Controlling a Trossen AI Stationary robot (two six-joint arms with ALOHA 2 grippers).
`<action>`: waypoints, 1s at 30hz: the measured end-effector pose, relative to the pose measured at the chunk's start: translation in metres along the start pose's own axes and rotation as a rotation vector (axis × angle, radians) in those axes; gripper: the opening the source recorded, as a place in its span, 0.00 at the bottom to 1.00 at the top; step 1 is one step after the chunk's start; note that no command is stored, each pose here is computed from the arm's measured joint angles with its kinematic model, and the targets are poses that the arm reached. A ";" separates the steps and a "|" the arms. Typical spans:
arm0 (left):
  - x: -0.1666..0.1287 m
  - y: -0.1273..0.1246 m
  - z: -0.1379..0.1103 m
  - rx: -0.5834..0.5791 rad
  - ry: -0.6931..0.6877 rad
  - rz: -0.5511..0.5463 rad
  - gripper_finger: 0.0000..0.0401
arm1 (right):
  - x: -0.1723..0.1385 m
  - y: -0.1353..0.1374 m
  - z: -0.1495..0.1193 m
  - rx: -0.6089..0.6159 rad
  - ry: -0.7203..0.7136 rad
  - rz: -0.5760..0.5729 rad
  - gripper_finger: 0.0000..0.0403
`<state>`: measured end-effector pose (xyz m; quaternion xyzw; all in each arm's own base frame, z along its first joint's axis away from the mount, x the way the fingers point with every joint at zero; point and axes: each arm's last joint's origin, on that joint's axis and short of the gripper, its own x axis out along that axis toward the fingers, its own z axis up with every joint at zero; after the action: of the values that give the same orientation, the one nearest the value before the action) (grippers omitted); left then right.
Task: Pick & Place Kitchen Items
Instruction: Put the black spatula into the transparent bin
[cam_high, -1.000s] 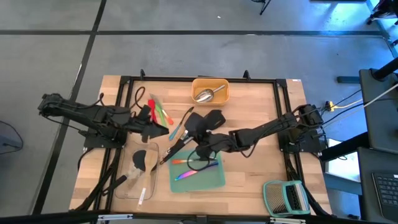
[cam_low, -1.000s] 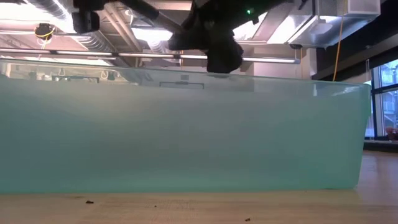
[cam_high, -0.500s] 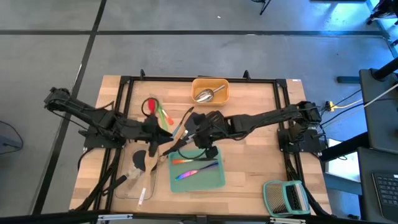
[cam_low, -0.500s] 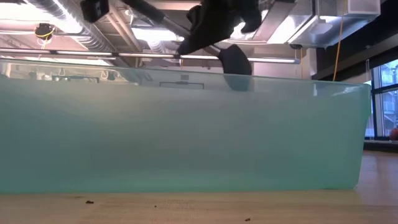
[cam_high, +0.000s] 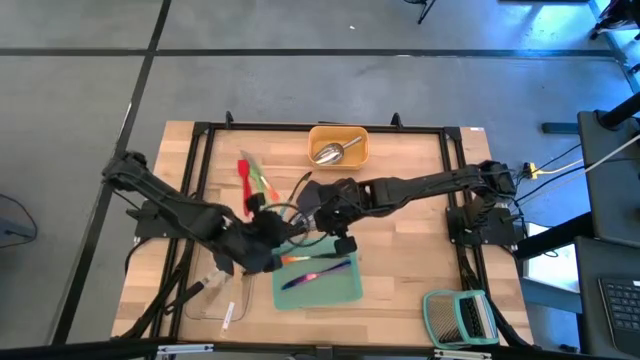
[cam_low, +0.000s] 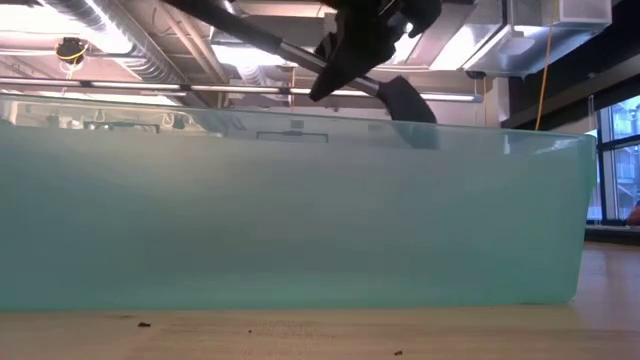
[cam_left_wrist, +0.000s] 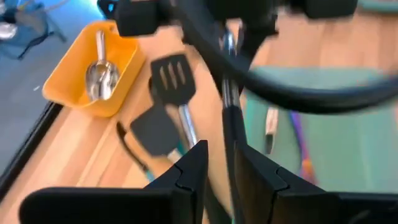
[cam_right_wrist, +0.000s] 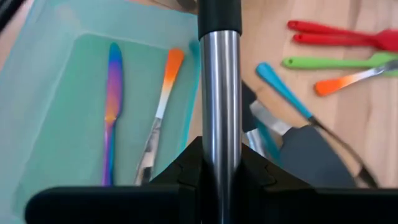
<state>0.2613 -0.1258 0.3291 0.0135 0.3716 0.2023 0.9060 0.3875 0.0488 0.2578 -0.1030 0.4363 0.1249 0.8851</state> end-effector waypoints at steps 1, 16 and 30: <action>0.001 -0.003 0.001 0.016 0.024 0.020 0.18 | 0.000 -0.003 -0.001 0.015 0.005 0.017 0.13; 0.032 -0.044 -0.018 0.507 0.032 0.406 0.12 | -0.006 -0.050 -0.015 0.186 -0.008 0.064 0.13; 0.043 -0.039 -0.016 0.738 0.156 0.368 0.29 | -0.004 -0.051 -0.017 0.193 0.000 0.065 0.13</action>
<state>0.2925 -0.1476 0.2819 0.3878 0.4779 0.2145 0.7584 0.3878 -0.0048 0.2545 -0.0030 0.4494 0.1110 0.8864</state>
